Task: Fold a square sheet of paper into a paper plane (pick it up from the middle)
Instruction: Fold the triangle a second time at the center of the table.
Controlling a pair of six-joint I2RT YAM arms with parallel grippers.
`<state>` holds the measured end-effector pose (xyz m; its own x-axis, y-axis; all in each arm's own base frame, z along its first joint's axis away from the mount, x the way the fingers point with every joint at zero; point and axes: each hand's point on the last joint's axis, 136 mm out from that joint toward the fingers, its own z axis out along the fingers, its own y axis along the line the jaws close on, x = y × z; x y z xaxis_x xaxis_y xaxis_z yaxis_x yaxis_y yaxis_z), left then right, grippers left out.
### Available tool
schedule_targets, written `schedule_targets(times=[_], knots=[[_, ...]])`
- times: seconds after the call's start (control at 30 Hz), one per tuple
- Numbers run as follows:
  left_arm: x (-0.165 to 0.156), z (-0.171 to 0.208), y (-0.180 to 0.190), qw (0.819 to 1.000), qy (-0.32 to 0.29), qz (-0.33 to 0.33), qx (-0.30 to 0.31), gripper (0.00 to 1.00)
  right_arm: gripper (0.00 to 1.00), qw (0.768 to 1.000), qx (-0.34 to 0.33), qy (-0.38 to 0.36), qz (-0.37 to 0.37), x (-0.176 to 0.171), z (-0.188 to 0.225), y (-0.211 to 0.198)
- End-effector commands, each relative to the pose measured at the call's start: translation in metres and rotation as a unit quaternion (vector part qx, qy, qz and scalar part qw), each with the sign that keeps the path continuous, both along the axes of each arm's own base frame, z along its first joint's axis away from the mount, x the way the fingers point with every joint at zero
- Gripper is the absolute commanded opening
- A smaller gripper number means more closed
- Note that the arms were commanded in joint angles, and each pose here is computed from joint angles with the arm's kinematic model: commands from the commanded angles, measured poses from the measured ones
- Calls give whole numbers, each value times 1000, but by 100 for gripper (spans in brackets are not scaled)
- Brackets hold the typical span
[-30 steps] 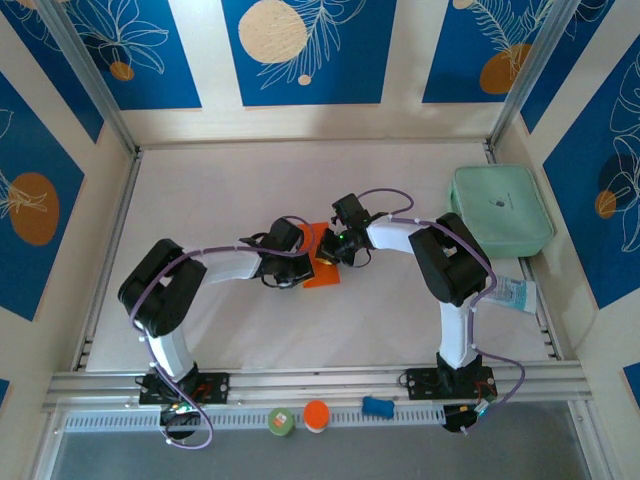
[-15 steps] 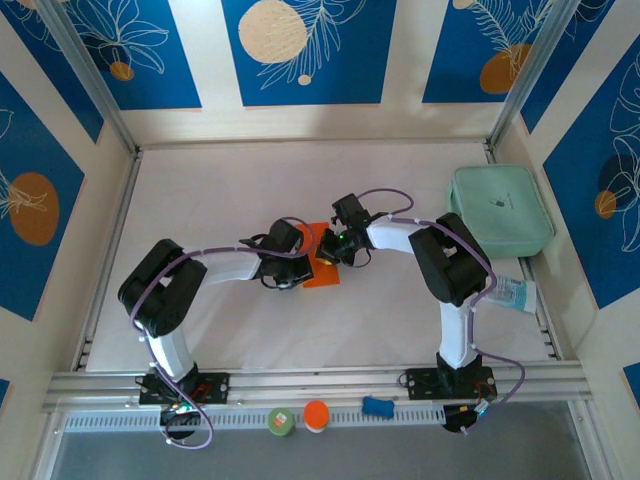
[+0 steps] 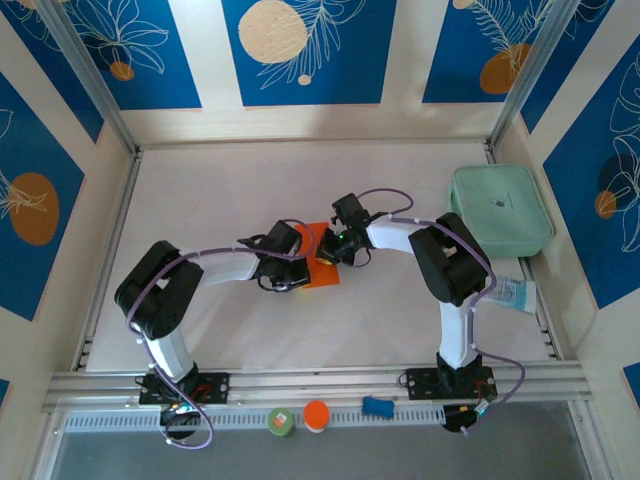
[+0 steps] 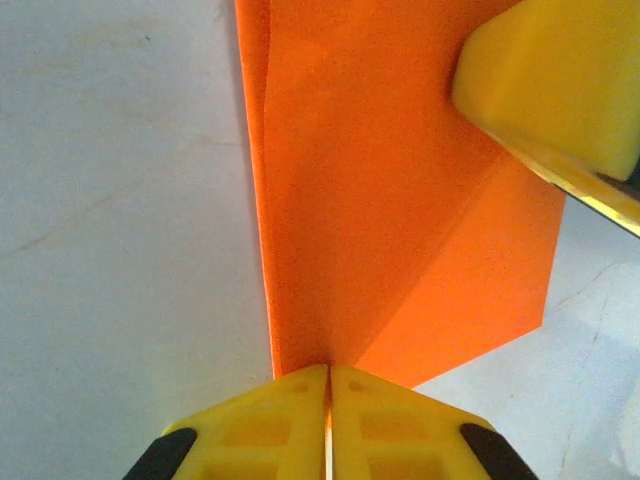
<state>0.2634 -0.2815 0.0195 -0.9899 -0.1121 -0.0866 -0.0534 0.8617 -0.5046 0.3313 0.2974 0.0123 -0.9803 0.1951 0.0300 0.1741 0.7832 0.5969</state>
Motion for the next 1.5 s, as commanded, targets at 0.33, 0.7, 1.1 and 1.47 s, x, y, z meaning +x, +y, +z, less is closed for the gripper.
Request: schedule_targets(times=[0.33, 0.7, 1.1, 1.47], knots=[[-22, 9, 31, 993, 18, -64, 94, 10, 1, 987, -130, 98, -19, -44, -72, -50], [14, 34, -5, 999, -37, -5, 4, 10, 1, 987, -126, 97, -20, -43, -70, -48], [8, -6, 14, 998, 1, 10, 69, 5, 1, 994, -85, 75, -7, -35, -54, -37], [-4, -20, 22, 996, 20, 8, 81, 0, 2, 998, 30, -16, 56, -25, 30, -2]])
